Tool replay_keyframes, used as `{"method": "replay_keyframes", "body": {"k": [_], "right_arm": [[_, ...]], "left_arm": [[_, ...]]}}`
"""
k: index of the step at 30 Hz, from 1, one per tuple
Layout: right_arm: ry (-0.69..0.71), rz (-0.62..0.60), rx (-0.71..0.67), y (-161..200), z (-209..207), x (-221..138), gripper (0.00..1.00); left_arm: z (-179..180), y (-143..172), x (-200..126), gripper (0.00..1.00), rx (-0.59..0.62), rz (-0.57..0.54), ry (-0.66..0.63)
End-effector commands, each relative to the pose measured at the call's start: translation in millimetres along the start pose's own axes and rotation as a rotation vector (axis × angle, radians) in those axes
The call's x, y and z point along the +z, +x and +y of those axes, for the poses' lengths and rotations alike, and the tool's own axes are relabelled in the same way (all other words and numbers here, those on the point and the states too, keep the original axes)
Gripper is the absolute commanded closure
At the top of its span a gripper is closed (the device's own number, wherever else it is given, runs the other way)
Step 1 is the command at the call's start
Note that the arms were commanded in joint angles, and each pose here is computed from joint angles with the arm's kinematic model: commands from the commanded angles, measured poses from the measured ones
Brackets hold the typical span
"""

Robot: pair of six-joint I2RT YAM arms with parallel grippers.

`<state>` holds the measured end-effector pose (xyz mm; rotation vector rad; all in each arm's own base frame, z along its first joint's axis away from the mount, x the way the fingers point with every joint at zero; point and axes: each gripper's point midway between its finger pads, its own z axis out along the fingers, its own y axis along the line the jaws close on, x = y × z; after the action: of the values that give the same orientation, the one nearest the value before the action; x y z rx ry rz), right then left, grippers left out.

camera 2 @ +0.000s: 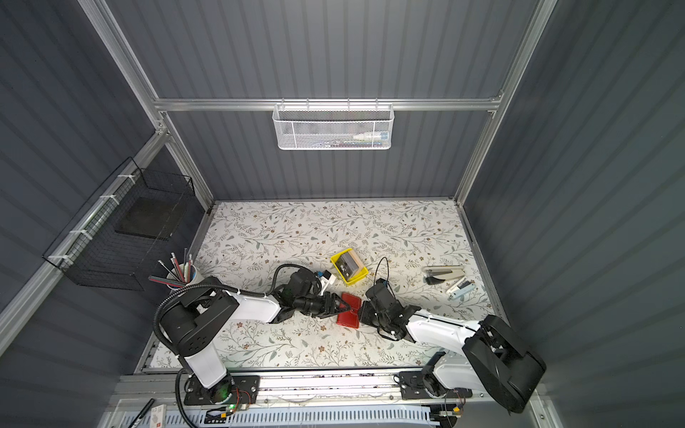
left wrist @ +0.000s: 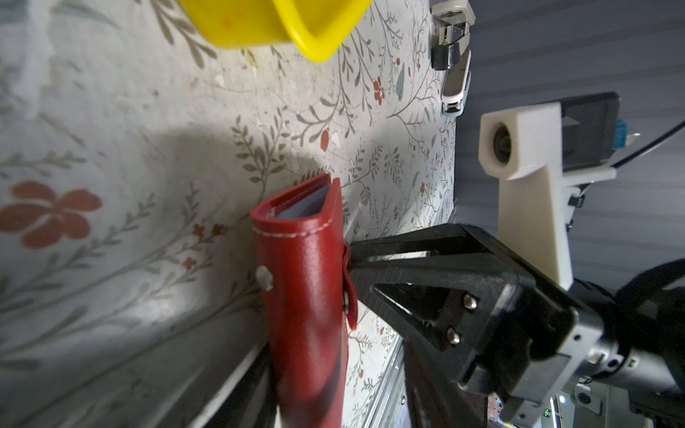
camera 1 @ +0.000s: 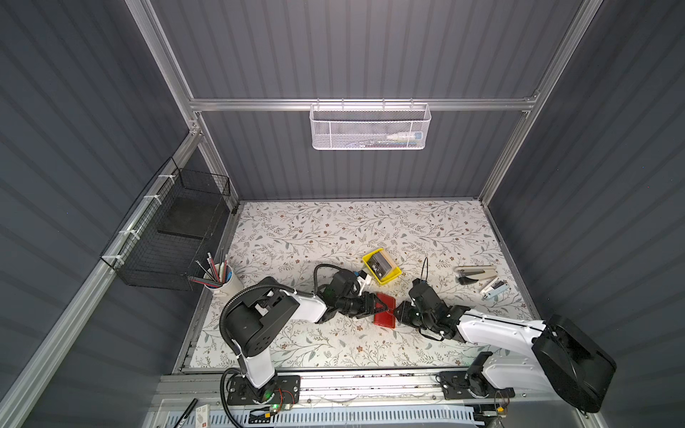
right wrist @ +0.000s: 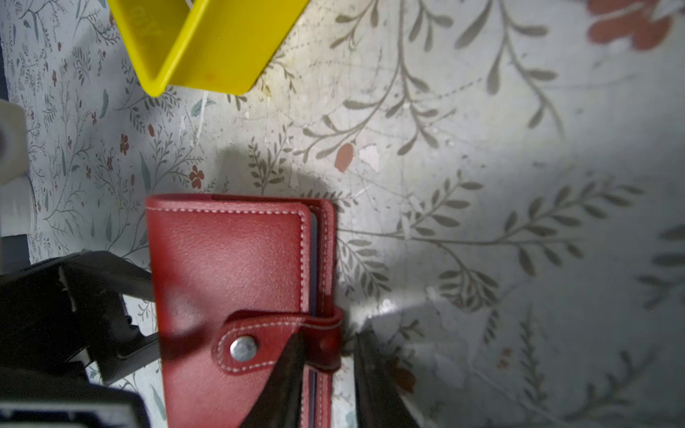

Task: Insert credit cards into a card holder
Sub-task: Pick up the card holder from the center of the table.

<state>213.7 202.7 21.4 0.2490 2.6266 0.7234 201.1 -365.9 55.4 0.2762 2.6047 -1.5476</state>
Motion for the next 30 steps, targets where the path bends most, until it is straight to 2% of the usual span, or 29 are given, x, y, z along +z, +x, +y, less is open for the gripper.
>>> {"method": "replay_keyframes", "body": {"k": [1, 6, 11, 18, 25, 30], "right_arm": [[0.071, 0.014, 0.003, 8.4, -19.3, -0.1, 0.74], [0.079, 0.011, 0.000, 7.6, -20.3, -1.1, 0.74], [0.073, 0.008, 0.000, 6.6, -18.7, -2.1, 0.74], [0.036, -0.025, -0.031, -4.4, -0.1, -18.5, 0.73], [0.003, -0.053, -0.043, -19.0, 27.8, -47.3, 0.69], [0.016, -0.028, -0.047, -21.8, 38.7, -53.4, 0.67]], "left_arm": [[-20.0, -1.0, 0.8, 0.49, 0.033, 0.007, 0.067], [-24.1, -2.7, -0.2, 0.54, 0.039, 0.003, 0.078], [-19.6, -1.4, 1.6, 0.65, 0.030, 0.007, 0.067], [-9.5, -1.1, 2.1, 0.78, 0.039, 0.004, -0.017], [-11.6, -10.3, -2.9, 0.84, 0.087, -0.045, -0.097], [-16.9, -13.5, -6.8, 0.87, 0.115, -0.075, -0.126]]}}
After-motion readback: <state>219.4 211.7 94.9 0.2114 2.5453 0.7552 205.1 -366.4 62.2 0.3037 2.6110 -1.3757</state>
